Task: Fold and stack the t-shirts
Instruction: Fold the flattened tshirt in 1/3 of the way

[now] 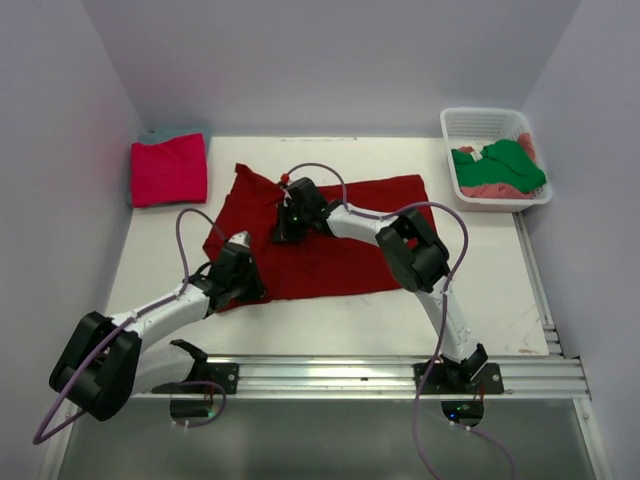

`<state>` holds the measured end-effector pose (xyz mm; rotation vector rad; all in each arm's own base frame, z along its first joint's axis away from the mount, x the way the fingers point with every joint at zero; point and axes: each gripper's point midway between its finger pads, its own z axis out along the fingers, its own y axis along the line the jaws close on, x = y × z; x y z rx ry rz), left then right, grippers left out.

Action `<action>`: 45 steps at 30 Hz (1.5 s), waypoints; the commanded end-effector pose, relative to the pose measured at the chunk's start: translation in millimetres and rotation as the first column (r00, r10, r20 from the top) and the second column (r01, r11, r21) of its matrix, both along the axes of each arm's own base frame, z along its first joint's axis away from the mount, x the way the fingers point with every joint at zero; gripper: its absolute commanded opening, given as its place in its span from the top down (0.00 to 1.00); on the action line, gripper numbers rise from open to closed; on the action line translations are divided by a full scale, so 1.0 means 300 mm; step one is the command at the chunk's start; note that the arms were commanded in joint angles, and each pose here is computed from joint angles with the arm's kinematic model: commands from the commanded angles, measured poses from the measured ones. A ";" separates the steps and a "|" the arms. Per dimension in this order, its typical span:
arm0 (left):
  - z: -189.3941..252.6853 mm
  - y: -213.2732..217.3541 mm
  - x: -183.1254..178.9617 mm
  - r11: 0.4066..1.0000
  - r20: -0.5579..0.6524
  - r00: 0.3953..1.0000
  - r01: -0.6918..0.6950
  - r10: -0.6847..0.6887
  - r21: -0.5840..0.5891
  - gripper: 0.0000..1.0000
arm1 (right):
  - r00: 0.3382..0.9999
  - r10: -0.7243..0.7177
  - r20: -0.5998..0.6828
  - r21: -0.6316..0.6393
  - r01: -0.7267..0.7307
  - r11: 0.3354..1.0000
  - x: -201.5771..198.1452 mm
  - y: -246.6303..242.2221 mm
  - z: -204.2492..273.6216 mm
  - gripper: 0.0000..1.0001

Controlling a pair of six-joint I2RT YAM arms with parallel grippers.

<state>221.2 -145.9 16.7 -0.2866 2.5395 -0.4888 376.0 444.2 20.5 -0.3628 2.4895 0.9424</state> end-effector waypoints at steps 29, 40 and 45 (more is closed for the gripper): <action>-0.030 0.027 -0.064 1.000 -0.030 1.000 -0.007 0.008 0.004 1.00 | 0.946 -0.123 0.301 -0.194 0.187 0.963 0.268 -0.174 0.147 1.00; 0.081 0.035 0.007 0.999 0.100 0.994 -0.034 0.034 0.005 1.00 | 0.895 -0.131 0.426 -0.040 0.164 0.986 0.116 -0.230 0.451 1.00; 0.216 0.033 0.105 0.998 0.243 0.968 -0.069 0.069 -0.008 1.00 | 0.941 -0.087 0.327 -0.049 0.109 0.993 -0.020 -0.212 0.358 1.00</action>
